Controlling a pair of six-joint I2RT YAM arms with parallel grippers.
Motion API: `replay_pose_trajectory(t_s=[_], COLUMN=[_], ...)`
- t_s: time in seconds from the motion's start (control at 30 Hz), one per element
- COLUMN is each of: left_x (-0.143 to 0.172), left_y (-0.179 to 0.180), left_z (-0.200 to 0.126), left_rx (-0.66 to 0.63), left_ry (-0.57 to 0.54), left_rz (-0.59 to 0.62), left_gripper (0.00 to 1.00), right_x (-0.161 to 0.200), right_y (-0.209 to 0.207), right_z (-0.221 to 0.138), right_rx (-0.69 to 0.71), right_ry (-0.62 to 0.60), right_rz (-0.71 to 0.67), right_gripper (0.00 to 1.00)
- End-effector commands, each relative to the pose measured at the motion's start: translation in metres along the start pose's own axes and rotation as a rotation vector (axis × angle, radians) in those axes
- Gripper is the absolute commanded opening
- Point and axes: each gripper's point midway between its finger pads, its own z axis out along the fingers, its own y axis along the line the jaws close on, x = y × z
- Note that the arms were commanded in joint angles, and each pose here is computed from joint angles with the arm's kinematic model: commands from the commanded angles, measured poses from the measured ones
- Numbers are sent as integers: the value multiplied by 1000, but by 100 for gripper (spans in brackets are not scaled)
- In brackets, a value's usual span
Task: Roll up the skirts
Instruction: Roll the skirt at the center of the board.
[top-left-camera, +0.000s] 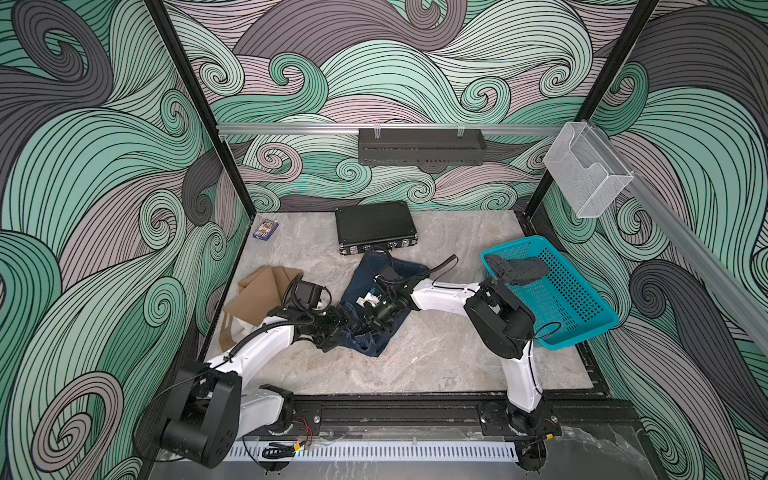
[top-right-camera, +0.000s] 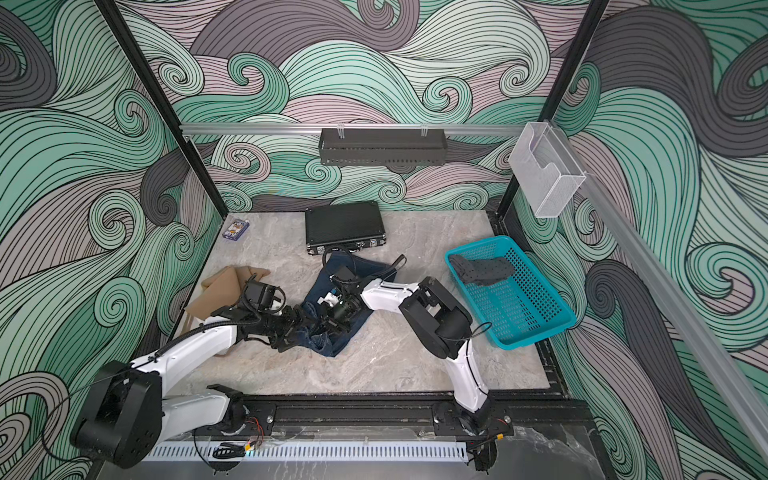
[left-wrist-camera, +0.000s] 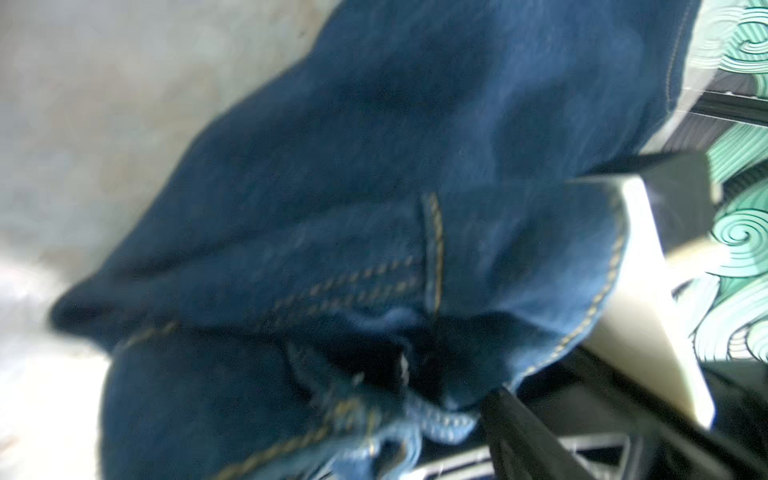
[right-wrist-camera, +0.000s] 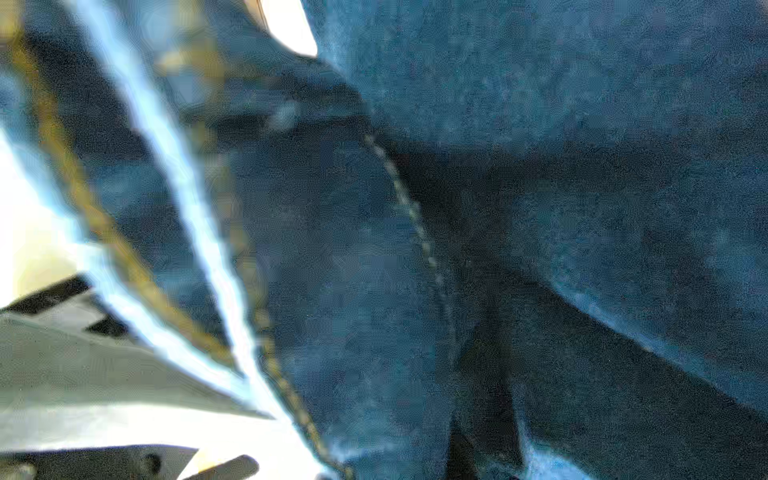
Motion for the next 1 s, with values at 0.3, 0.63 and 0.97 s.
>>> replay_pose_trajectory(t_s=[0.3,0.63,0.97], left_x=[-30,-38,-44], left_y=[0,19,10], left_z=[21,17,13], left_rx=[-177,-372,-405], left_ry=[-47,-51,-43], left_rz=[12,-17,-7], left_gripper=[19,0,0], right_x=[-3,-13,4], right_y=[-1,-11,13], right_z=[2,-52,-93], right_rx=[-5,305,432], right_ry=[-11,-242,-747], right_rz=[-41,-293,-963], right_gripper=[10,67,80])
